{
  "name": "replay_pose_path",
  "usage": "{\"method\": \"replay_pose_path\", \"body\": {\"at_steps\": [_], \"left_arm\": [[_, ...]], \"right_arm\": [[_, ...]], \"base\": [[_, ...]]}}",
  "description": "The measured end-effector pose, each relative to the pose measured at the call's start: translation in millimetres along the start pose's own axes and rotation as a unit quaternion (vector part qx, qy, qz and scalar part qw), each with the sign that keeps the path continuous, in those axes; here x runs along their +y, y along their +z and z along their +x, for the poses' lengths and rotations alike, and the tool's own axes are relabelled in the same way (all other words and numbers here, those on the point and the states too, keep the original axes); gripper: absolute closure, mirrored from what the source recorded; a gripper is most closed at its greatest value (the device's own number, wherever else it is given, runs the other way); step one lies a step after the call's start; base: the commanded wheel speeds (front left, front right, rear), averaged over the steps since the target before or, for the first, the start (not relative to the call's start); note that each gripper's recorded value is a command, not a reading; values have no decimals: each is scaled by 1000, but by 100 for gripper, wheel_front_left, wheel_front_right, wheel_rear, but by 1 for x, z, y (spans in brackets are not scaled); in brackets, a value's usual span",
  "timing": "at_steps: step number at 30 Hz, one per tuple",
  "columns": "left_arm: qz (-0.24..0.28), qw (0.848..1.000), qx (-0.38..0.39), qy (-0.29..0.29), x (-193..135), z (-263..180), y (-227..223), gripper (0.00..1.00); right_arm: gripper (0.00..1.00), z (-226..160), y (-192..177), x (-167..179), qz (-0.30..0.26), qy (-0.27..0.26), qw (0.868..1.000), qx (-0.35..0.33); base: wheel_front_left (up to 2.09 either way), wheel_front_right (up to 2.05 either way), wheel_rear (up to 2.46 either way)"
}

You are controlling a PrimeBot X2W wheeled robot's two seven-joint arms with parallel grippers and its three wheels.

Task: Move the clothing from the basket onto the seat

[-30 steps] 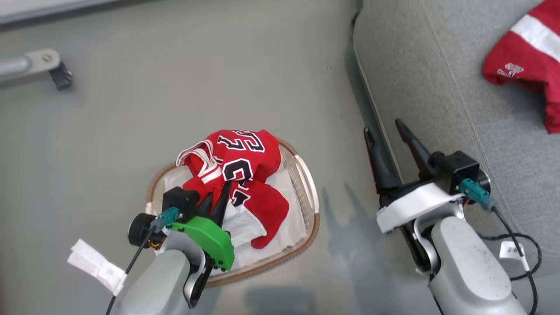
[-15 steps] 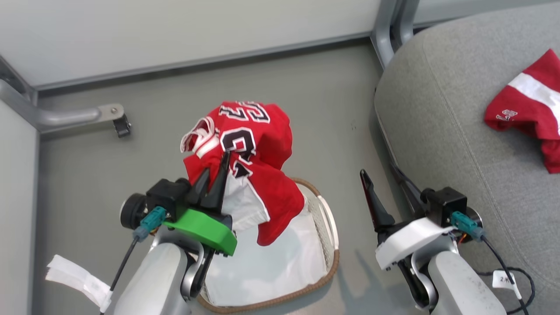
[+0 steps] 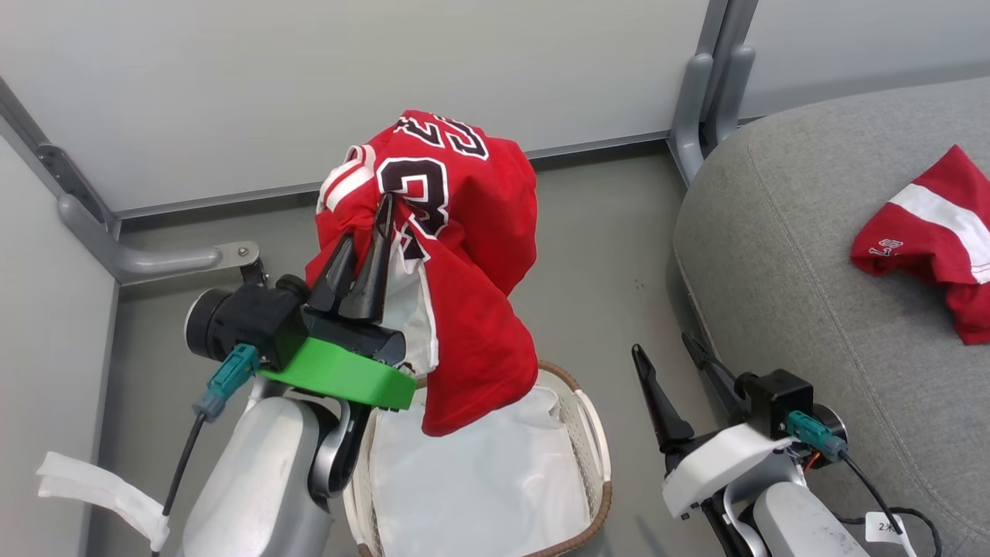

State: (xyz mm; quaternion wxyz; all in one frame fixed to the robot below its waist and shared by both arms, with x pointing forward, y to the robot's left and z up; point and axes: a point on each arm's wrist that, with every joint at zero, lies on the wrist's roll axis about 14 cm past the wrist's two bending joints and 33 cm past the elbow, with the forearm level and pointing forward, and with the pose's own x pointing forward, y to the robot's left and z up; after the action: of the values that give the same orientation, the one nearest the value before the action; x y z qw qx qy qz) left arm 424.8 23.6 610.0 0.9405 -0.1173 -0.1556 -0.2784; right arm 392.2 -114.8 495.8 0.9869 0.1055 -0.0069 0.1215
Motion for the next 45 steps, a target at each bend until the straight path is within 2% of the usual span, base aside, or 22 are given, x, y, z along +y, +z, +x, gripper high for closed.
{"method": "replay_pose_path", "body": {"at_steps": [5, 9, 15, 22, 32, 45], "left_arm": [[3, 1000, 1, -5, -3, 2, -1, 100], [-2, 1000, 1, -7, -6, 3, -3, 100], [-9, 1000, 8, -9, -10, 3, -9, 100], [-18, 1000, 17, -9, -12, -2, -15, 100], [-27, 999, 21, -16, -17, -1, -20, 100], [-28, 998, 4, -48, -38, 3, -6, 100]], "right_arm": [[0, -1, 0, 8, -1, 12, 1000, 0], [0, 12, 25, 33, 4, 53, 998, -36], [0, 33, 76, 96, 16, 158, 982, -104], [0, 44, 97, 141, 3, 234, 964, -127], [0, 51, 53, 150, -12, 252, 966, -62], [0, 58, 23, 156, -41, 267, 963, -13]], "base": [[0, 0, 0], [0, 0, 0], [0, 0, 0], [0, 0, 0], [0, 0, 0], [0, 0, 0]]}}
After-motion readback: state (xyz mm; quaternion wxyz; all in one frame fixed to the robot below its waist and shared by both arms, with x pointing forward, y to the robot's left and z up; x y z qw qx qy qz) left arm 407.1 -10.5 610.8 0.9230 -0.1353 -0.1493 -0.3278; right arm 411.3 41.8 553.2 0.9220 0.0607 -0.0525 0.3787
